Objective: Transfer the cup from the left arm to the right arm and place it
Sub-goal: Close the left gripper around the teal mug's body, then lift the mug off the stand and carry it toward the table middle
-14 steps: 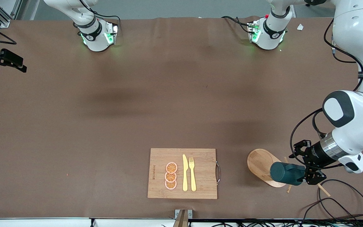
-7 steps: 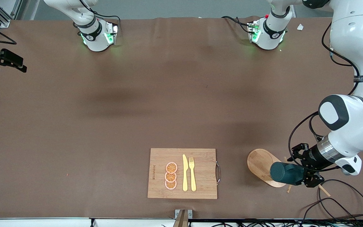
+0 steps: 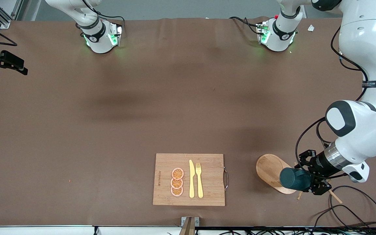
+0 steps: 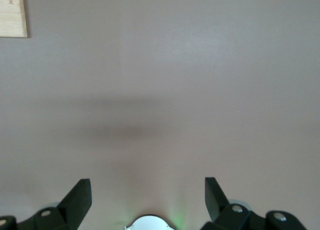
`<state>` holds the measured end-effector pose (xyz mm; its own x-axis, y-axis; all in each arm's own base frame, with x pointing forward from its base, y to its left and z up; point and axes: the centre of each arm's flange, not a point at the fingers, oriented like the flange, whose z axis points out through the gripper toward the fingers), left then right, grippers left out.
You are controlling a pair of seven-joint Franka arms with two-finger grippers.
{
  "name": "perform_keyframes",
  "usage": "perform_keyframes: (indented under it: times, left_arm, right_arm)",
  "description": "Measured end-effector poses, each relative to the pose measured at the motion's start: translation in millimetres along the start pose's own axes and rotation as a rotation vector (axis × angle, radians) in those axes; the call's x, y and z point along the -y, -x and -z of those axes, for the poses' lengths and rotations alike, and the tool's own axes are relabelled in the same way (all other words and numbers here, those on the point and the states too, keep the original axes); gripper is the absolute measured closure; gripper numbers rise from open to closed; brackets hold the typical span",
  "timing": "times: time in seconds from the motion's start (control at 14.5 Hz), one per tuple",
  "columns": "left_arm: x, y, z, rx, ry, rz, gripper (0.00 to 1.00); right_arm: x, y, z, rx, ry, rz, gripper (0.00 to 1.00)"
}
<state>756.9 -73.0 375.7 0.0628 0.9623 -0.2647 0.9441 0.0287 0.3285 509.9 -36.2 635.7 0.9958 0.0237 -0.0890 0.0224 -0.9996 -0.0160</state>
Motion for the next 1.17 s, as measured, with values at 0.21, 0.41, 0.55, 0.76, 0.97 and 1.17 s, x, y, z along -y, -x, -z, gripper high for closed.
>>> perform_keyframes:
  times: [0.21, 0.41, 0.55, 0.76, 0.97, 1.17]
  left_arm:
    - [-0.8, 0.8, 0.7, 0.000, 0.007, -0.001, 0.01]
    - [-1.0, 1.8, 0.5, 0.001, 0.010, -0.002, 0.03]
    - [-0.5, 2.3, -1.0, 0.001, 0.008, -0.002, 0.09]
    - [-0.7, 4.7, -1.4, 0.002, 0.010, -0.005, 0.17]
    - [-1.1, 4.9, -1.0, 0.002, 0.012, -0.005, 0.17]
    - [-4.6, 10.5, 3.8, 0.007, 0.026, -0.012, 0.17]
  right_arm:
    - [0.0, 0.0, 0.0, 0.000, 0.000, 0.000, 0.00]
    - [0.0, 0.0, 0.0, 0.000, 0.000, 0.000, 0.00]
    - [0.0, 0.0, 0.0, 0.000, 0.000, 0.000, 0.00]
    - [0.0, 0.0, 0.0, 0.000, 0.000, 0.000, 0.00]
    - [0.0, 0.0, 0.0, 0.000, 0.000, 0.000, 0.00]
    - [0.0, 0.0, 0.0, 0.000, 0.000, 0.000, 0.00]
